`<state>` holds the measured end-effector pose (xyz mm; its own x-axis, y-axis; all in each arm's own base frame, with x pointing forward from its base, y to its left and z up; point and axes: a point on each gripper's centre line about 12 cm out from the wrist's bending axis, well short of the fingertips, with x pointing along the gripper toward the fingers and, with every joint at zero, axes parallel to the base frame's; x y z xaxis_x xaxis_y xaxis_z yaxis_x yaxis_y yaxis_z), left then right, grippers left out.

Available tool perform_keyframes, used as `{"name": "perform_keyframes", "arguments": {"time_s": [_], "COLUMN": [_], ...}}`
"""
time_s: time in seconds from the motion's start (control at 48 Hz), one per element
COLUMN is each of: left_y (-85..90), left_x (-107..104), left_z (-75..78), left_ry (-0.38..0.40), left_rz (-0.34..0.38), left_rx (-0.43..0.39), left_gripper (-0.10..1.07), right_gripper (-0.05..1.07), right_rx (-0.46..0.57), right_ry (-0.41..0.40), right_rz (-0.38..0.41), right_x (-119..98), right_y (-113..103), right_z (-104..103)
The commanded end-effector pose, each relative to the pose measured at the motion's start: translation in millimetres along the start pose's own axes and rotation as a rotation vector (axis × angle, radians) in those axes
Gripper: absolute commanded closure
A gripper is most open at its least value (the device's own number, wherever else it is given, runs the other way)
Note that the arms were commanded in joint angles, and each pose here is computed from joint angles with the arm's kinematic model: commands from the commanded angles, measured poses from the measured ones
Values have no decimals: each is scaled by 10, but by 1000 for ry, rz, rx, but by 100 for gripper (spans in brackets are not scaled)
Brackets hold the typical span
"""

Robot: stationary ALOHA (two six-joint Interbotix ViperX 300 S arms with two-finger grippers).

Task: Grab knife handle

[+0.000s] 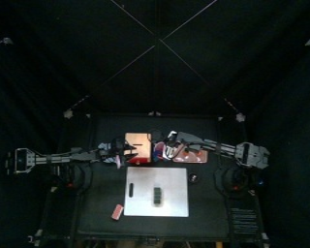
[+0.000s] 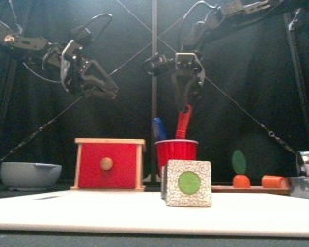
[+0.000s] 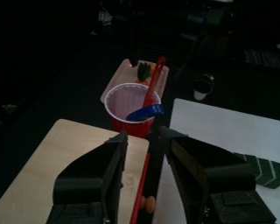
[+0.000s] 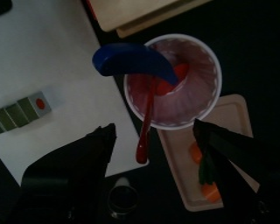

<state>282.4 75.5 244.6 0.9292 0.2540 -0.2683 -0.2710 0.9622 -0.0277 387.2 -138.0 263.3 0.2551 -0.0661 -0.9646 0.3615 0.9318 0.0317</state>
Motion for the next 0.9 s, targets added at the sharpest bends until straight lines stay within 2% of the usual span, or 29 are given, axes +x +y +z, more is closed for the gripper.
{"name": "perform_keyframes", "arguments": {"time_s": [0.0,0.188,0.5,0.688,0.875], "left_y": [3,9,4,4,8], "left_x": [-4,-6,-12,-12,-12], "left_z": [56,21,5,5,6], "left_ry": [-23,-14,-11,-11,-11], "left_rz": [1,3,1,1,2], "left_rx": [3,1,4,3,4], "left_gripper": [22,22,22,22,22], "right_gripper": [4,8,29,40,56], "right_rx": [2,4,9,9,9], "right_ry": [-15,15,74,64,35], "right_rz": [4,6,26,22,17], "right_x": [-108,-1,96,68,-36], "right_y": [-9,-14,9,-1,-22], "right_z": [78,118,77,95,143]}}
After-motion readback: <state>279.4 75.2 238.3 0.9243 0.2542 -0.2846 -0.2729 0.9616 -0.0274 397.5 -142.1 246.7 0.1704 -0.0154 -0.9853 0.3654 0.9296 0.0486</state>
